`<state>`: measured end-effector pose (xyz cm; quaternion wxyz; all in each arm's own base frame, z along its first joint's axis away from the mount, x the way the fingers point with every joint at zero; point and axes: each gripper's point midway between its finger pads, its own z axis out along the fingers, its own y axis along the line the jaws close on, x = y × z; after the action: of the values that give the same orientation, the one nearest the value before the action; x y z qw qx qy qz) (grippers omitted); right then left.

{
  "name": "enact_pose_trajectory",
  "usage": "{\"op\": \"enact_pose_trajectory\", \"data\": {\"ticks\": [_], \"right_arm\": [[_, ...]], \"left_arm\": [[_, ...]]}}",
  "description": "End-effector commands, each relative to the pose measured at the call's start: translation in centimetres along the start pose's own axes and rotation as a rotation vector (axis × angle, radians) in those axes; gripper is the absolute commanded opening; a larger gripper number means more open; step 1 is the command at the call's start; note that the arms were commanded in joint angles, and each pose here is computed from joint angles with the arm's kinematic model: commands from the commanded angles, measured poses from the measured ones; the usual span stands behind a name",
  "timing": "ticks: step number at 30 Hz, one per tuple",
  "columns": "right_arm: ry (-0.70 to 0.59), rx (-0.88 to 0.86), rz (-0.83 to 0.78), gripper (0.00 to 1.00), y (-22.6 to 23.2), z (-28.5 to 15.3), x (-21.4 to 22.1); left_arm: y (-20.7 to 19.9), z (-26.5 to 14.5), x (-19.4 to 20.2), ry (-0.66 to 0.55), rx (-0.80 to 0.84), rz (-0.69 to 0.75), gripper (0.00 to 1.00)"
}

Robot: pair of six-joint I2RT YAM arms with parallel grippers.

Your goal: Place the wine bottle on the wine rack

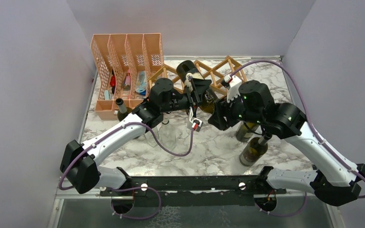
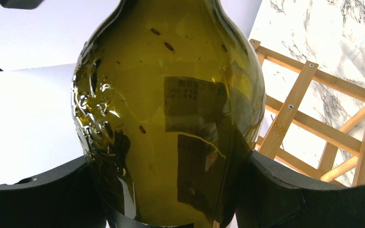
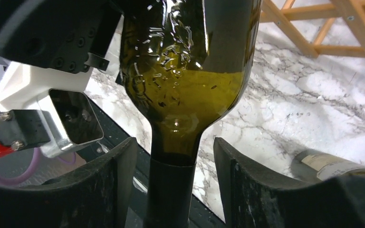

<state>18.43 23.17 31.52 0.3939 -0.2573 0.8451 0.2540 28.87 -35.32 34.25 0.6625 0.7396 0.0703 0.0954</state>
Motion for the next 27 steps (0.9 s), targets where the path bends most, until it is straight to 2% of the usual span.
{"op": "enact_pose_trajectory", "data": {"ticks": [1,5,16,18,23,25,26,27], "right_arm": [[-0.002,0.004,0.024,0.59,0.0,1.6,0.2],[-0.016,-0.001,0.032,0.52,0.1,2.5,0.3],[-0.051,0.009,0.050,0.45,0.0,4.0,-0.7],[-0.048,0.008,0.053,0.38,0.0,4.2,-0.5],[-0.068,0.033,0.059,0.03,-0.5,4.2,-0.5],[-0.084,0.041,0.056,0.01,-0.7,4.0,-0.8],[-0.097,0.043,0.053,0.01,-0.8,3.8,-1.0],[-0.110,0.041,0.048,0.01,-0.8,3.7,-1.2]], "left_arm": [[5.4,-1.1,-0.5,0.010,-0.128,0.136,0.00],[5.2,-1.1,-0.5,0.011,-0.125,0.127,0.00],[5.2,-0.8,-0.8,-0.002,-0.126,0.126,0.00],[5.4,-0.7,-0.8,-0.001,-0.128,0.123,0.00],[5.4,-0.6,-0.8,-0.005,-0.129,0.115,0.00],[5.4,-0.6,-0.8,-0.005,-0.129,0.111,0.00],[5.4,-0.6,-0.9,-0.007,-0.130,0.109,0.04],[5.4,-0.7,-0.9,-0.007,-0.131,0.107,0.15]]}}
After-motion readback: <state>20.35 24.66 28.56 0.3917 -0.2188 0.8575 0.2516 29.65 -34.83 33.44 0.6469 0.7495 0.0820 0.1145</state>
